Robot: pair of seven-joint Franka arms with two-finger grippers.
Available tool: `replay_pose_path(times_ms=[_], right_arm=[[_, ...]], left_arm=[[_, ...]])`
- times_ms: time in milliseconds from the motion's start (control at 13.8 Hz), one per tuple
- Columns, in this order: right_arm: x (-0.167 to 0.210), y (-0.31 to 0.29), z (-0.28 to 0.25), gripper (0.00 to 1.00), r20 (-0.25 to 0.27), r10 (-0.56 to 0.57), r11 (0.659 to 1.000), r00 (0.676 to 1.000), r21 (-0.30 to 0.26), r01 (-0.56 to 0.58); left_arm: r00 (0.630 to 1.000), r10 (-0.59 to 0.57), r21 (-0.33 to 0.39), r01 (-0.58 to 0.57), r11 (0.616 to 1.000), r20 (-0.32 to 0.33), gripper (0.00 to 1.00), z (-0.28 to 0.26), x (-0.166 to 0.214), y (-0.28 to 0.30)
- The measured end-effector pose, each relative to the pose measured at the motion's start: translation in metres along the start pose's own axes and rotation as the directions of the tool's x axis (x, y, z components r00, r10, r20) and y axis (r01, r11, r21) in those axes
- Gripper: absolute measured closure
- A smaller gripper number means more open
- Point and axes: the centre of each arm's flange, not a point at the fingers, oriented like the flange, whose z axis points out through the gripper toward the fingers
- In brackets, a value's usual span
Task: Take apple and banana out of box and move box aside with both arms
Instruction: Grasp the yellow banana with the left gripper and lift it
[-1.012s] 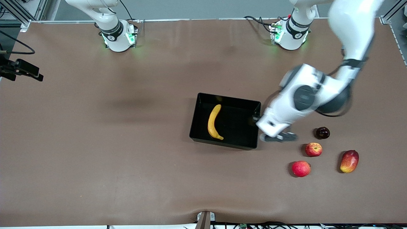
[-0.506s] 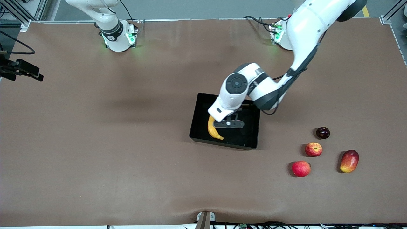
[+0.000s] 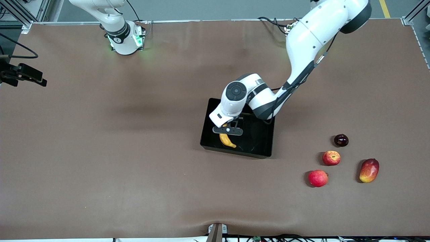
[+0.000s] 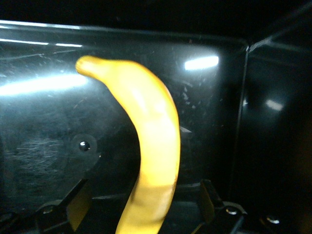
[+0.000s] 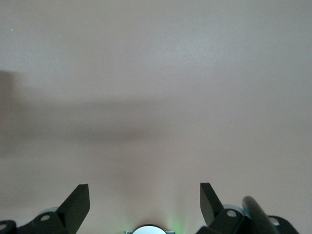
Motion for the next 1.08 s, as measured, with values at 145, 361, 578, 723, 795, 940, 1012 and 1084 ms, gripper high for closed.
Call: replay_pose_path(times_ms=[145, 361, 578, 723, 795, 940, 1012, 1084], right_arm=[[0.006, 0.000, 0.011, 0.00, 0.026, -0.008, 1.000, 1.000, 0.001, 0.007], [0.013, 0.001, 0.023, 0.00, 0.053, -0.010, 1.000, 0.999, 0.003, 0.010], [0.012, 0.002, 0.025, 0.00, 0.070, -0.011, 1.000, 0.997, 0.005, 0.011], [0.012, 0.007, 0.025, 0.00, 0.072, -0.003, 1.000, 0.997, 0.006, 0.002], [0.012, 0.008, 0.025, 0.00, 0.072, 0.000, 1.000, 0.997, 0.006, 0.000], [0.012, 0.008, 0.026, 0.00, 0.072, -0.001, 1.000, 0.997, 0.016, 0.000], [0.012, 0.005, 0.027, 0.00, 0.074, -0.004, 0.999, 0.997, 0.036, 0.001], [0.013, 0.002, 0.030, 0.00, 0.080, -0.009, 0.998, 0.997, 0.059, 0.004]], left_arm=[[1.000, 0.024, 0.016, -0.024, 1.000, 0.007, 0.12, 0.017, -0.009, 0.007], [0.999, 0.039, 0.020, -0.039, 0.999, -0.010, 0.47, 0.020, -0.007, 0.006], [0.999, 0.035, 0.013, -0.034, 0.999, -0.026, 0.64, 0.012, 0.000, 0.006], [0.999, 0.027, 0.008, -0.027, 1.000, -0.047, 0.64, -0.001, 0.005, 0.007], [0.998, 0.023, 0.011, -0.022, 1.000, -0.059, 0.64, -0.012, 0.009, 0.005], [0.996, 0.015, 0.028, -0.013, 1.000, -0.085, 0.64, -0.041, 0.016, 0.001], [0.995, 0.010, 0.037, -0.007, 0.999, -0.102, 0.64, -0.060, 0.020, 0.000], [0.993, 0.000, 0.044, 0.005, 0.999, -0.119, 0.64, -0.079, 0.023, -0.003]])
